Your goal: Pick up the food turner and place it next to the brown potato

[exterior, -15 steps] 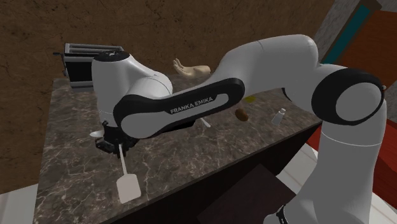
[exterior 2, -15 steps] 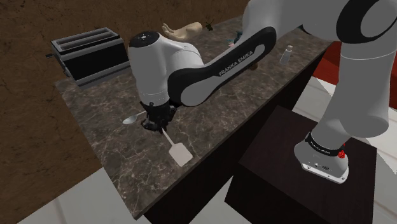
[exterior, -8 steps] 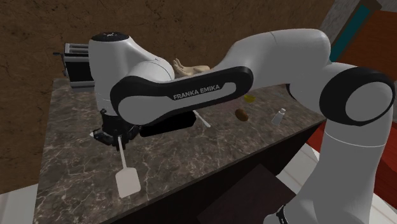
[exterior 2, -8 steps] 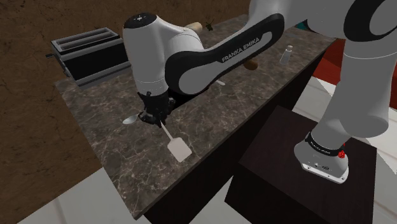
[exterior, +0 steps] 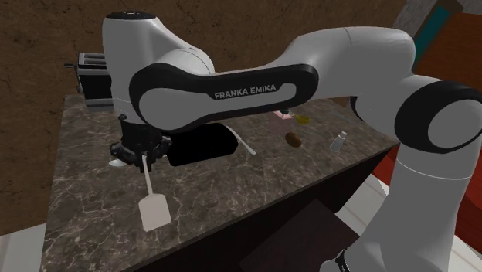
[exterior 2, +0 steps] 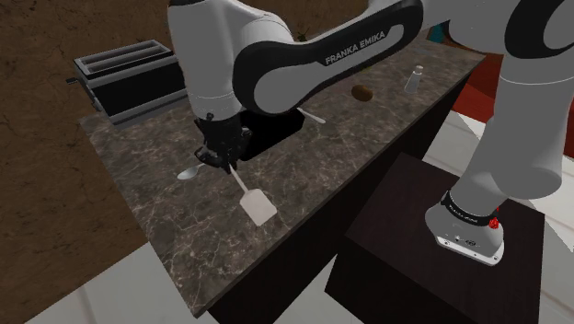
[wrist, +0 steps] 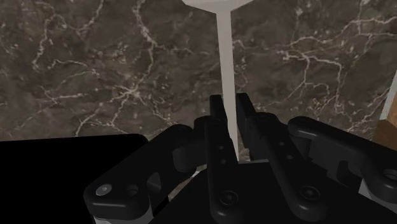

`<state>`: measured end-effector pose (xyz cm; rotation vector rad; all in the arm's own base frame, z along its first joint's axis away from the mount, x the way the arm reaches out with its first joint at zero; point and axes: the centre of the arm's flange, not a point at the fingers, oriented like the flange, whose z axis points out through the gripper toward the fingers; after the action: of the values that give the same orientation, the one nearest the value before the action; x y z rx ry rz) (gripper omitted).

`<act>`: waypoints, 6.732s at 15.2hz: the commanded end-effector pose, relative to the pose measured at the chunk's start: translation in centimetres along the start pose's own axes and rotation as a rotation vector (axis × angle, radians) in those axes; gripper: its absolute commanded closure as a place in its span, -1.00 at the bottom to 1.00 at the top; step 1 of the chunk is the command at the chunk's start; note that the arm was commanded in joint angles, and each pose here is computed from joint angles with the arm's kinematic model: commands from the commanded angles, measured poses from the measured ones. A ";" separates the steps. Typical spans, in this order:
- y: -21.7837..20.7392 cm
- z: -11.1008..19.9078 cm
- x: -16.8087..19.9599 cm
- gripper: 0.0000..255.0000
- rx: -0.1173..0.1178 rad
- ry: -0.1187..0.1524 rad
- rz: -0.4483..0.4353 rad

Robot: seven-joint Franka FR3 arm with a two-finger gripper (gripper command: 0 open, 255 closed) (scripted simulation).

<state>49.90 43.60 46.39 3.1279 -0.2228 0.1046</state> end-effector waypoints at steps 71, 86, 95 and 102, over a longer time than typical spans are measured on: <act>85.2 2.9 22.6 1.00 0.000 0.000 0.000; 85.2 10.8 22.1 1.00 0.000 0.000 0.000; 85.2 12.8 22.0 1.00 0.000 0.000 0.000; 85.3 14.2 22.0 -1.00 -0.002 -0.002 -0.002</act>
<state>60.42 -46.43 41.46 3.0073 -0.2306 0.3003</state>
